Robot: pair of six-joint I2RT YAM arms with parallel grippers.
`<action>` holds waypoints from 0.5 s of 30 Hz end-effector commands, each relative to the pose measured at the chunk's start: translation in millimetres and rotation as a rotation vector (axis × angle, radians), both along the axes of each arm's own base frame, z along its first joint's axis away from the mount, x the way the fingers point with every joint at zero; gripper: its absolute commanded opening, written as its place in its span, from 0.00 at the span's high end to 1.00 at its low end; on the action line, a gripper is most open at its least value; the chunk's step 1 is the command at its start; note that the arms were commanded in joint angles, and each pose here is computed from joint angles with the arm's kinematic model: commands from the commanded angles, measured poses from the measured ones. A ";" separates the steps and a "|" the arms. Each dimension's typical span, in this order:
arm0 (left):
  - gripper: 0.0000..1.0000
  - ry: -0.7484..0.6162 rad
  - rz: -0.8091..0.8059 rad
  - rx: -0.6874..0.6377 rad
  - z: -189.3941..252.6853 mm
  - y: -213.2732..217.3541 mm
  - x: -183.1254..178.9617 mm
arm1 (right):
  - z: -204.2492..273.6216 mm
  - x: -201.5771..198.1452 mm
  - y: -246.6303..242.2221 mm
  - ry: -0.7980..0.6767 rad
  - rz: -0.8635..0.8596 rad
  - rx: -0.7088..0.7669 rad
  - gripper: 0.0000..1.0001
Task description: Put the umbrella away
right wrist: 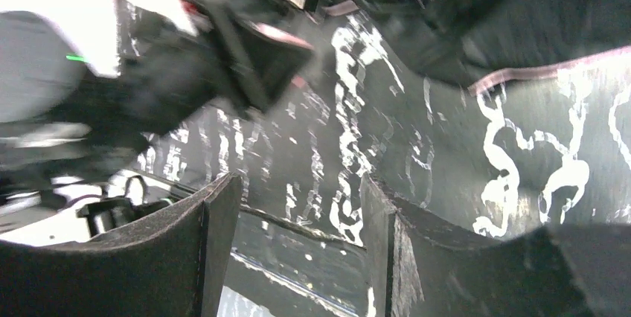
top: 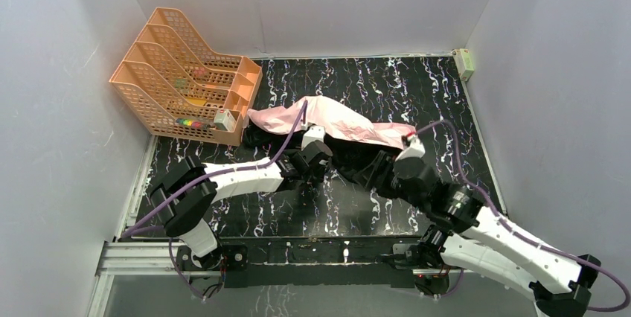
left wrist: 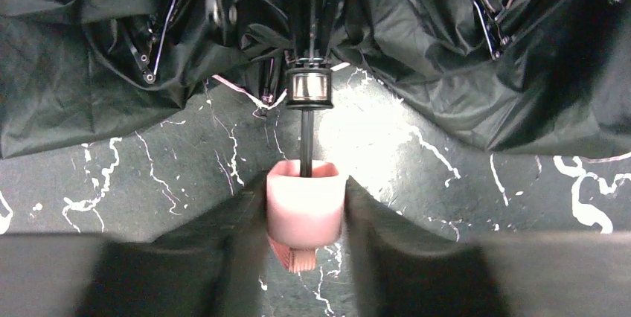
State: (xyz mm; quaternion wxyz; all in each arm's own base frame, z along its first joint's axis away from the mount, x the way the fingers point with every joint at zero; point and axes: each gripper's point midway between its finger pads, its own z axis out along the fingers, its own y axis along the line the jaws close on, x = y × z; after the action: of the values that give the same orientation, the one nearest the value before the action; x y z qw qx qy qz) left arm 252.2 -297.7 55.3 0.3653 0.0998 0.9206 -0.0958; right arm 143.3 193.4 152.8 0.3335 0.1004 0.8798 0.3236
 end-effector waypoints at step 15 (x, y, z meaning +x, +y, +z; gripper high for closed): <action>0.09 -0.086 -0.187 -0.241 147.3 17.9 -42.5 | 82.1 135.2 -15.4 -0.081 0.180 -0.479 0.28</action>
State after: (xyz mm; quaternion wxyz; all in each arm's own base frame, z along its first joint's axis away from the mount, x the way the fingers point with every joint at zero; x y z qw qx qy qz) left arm 206.0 -302.1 152.4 0.3709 0.1573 0.8811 -0.2476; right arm 252.6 223.5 237.4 0.3725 -0.0929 0.9100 0.1564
